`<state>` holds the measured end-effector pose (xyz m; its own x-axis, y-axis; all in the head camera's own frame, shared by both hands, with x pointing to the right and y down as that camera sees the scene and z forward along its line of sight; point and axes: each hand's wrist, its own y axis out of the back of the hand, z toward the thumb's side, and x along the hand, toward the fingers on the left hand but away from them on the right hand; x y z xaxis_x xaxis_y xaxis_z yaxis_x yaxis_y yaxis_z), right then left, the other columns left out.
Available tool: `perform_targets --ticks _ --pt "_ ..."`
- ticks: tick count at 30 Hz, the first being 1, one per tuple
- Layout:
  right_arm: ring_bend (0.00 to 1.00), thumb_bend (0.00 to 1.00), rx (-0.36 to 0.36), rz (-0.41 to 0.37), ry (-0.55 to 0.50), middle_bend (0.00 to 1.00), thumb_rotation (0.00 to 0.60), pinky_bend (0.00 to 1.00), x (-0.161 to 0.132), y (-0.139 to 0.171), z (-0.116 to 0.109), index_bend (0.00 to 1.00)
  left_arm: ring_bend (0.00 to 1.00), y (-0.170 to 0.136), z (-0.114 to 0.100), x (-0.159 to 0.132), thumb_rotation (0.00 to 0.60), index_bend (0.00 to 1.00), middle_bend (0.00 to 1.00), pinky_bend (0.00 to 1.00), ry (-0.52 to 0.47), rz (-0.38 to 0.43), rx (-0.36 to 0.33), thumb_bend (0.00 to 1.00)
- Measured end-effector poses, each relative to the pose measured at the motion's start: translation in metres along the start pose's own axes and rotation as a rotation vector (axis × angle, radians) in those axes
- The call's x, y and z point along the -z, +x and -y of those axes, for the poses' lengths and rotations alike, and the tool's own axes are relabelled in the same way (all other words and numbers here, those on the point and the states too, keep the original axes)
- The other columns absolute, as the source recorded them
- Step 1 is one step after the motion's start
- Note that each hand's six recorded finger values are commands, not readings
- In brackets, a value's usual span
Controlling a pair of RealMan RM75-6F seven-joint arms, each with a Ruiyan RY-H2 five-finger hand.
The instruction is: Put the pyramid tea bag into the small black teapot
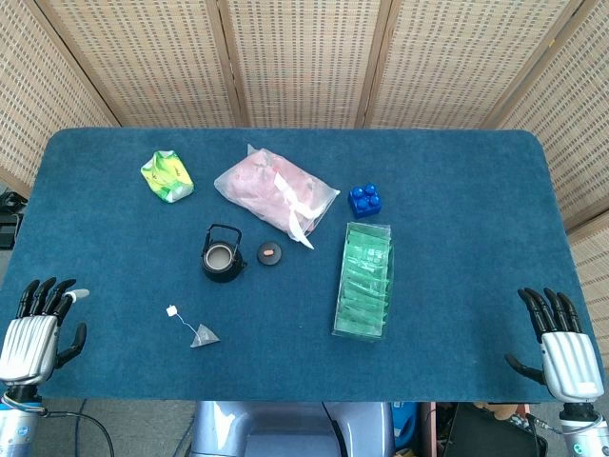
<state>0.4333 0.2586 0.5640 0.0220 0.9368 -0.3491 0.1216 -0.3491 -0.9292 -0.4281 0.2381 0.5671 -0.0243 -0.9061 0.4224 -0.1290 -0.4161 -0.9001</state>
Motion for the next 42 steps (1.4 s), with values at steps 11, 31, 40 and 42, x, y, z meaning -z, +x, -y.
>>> perform_targets --ticks 11,31,40,42 --pt "0.03 0.12 0.001 0.002 0.003 0.19 0.6 0.1 0.0 -0.001 0.0 0.11 0.08 0.002 0.002 0.001 0.6 0.27 0.17 0.0 0.002 -0.001 0.004 0.49" --pt "0.03 0.12 0.006 0.024 0.003 0.19 0.6 0.1 0.006 0.004 -0.001 0.11 0.09 0.017 0.013 -0.008 0.6 0.27 0.17 0.01 0.027 0.041 0.052 0.48" --pt "0.03 0.12 0.007 0.035 0.001 0.19 0.6 0.1 0.009 0.006 -0.001 0.11 0.15 0.032 0.031 -0.013 0.6 0.27 0.21 0.09 0.053 0.053 0.116 0.42" --pt "0.03 0.12 0.006 0.036 0.0 0.19 0.6 0.1 0.01 0.006 -0.001 0.11 0.15 0.035 0.036 -0.014 0.6 0.27 0.21 0.09 0.055 0.052 0.133 0.42"
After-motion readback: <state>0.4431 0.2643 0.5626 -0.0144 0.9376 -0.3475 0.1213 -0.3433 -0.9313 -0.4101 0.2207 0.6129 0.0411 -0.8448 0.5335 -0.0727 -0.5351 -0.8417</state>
